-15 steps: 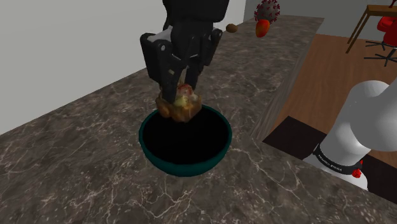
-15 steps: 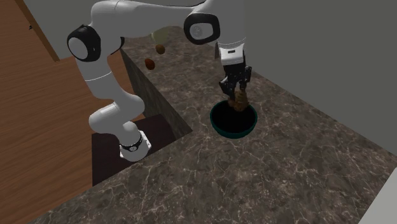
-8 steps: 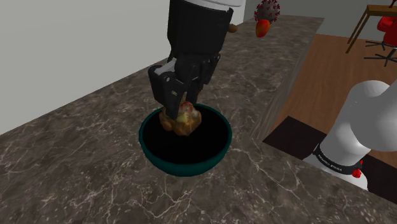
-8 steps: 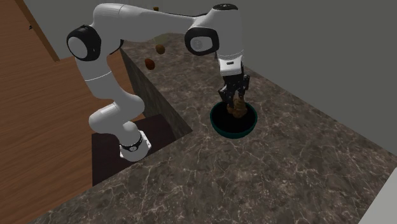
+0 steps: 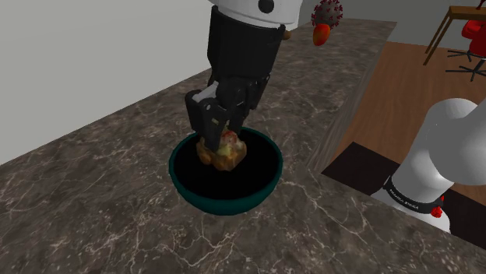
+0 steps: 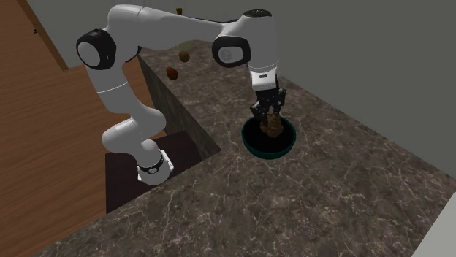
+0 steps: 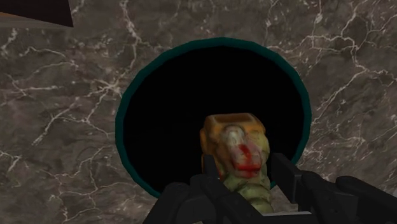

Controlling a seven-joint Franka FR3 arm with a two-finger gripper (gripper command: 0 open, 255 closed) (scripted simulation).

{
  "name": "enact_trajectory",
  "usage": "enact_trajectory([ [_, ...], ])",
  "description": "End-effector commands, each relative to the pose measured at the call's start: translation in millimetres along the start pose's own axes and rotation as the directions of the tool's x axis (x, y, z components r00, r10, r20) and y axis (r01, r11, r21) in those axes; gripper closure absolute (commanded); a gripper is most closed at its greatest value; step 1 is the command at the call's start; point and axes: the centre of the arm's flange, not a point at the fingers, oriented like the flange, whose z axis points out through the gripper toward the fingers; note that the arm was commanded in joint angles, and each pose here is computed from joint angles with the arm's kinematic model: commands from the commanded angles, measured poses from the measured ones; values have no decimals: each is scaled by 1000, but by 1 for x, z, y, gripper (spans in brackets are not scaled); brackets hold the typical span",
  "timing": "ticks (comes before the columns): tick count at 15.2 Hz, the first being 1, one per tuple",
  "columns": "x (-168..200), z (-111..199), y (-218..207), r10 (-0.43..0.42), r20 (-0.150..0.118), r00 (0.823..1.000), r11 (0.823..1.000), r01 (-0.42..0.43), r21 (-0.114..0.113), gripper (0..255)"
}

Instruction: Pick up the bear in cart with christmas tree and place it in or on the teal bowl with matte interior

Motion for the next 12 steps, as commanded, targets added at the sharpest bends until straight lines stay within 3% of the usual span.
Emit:
enact_trajectory([
  [1,0,1,0,0,2,1000,1000,0,-2,255],
  [2,0,1,0,0,2,1000,1000,0,-2,0],
  [7,0,1,0,0,2,1000,1000,0,-2,0],
  [11,0,-49,0,0,2,1000,1000,0,-2,0],
  [12,0,-49,0,0,2,1000,1000,0,-2,0],
])
